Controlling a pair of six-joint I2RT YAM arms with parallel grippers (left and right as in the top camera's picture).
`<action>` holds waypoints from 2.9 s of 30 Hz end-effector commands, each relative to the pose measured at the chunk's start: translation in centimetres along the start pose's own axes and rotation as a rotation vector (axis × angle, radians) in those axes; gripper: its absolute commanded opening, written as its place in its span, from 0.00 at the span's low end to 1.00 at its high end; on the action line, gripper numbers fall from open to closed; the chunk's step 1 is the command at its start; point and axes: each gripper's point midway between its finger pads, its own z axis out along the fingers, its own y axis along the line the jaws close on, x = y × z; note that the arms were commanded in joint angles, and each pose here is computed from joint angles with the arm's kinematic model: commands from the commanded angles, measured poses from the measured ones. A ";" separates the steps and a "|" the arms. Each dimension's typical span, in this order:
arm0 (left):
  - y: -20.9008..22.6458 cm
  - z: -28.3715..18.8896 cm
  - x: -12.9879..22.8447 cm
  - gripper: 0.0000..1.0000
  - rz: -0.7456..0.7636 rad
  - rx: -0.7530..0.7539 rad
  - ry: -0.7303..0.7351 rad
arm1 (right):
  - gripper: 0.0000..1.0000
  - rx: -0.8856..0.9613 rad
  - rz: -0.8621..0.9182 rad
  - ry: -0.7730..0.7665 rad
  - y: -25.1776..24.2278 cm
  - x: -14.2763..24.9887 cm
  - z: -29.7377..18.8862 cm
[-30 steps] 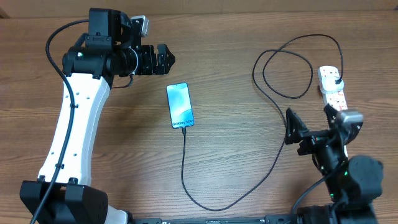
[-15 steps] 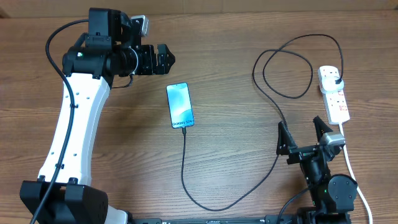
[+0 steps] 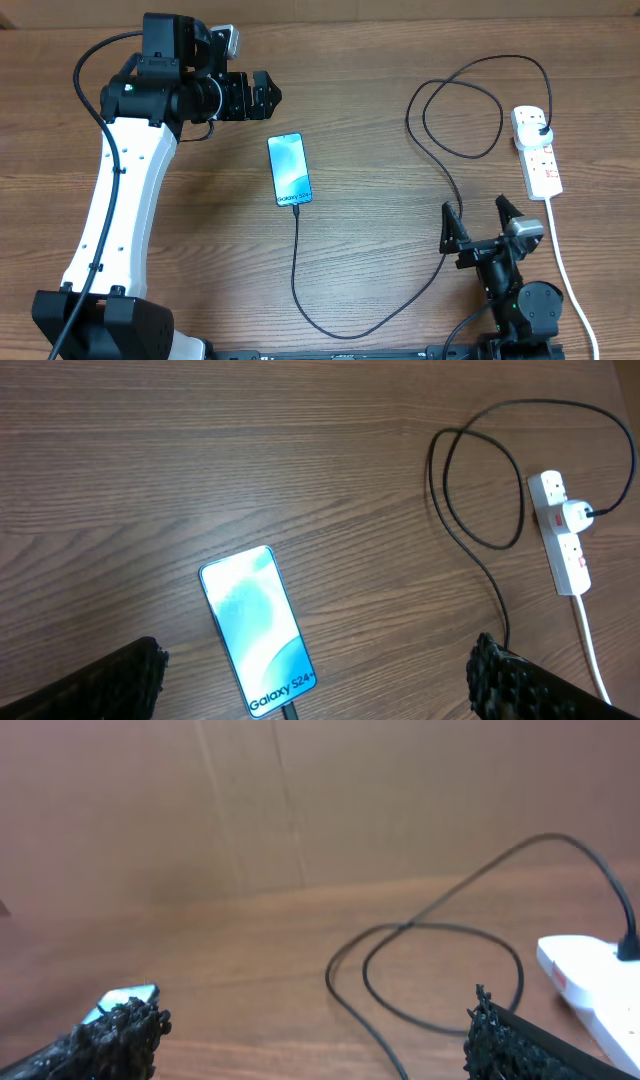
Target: Plug charger to phone and switch on socket
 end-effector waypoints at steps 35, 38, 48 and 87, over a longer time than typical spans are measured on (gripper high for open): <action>-0.3 -0.6 -0.4 0.99 0.017 0.011 -0.019 | 1.00 0.009 -0.002 -0.011 -0.1 0.0 0.0; -0.3 -0.6 -0.4 1.00 0.017 0.011 -0.019 | 1.00 0.009 -0.002 -0.011 -0.1 0.0 0.0; -0.6 -1.7 -0.7 1.00 0.029 -0.003 -0.048 | 1.00 0.009 -0.002 -0.011 -0.1 0.0 0.0; 5.5 -12.1 12.5 0.99 0.403 -0.348 -1.021 | 1.00 0.009 -0.002 -0.011 -0.1 0.0 0.0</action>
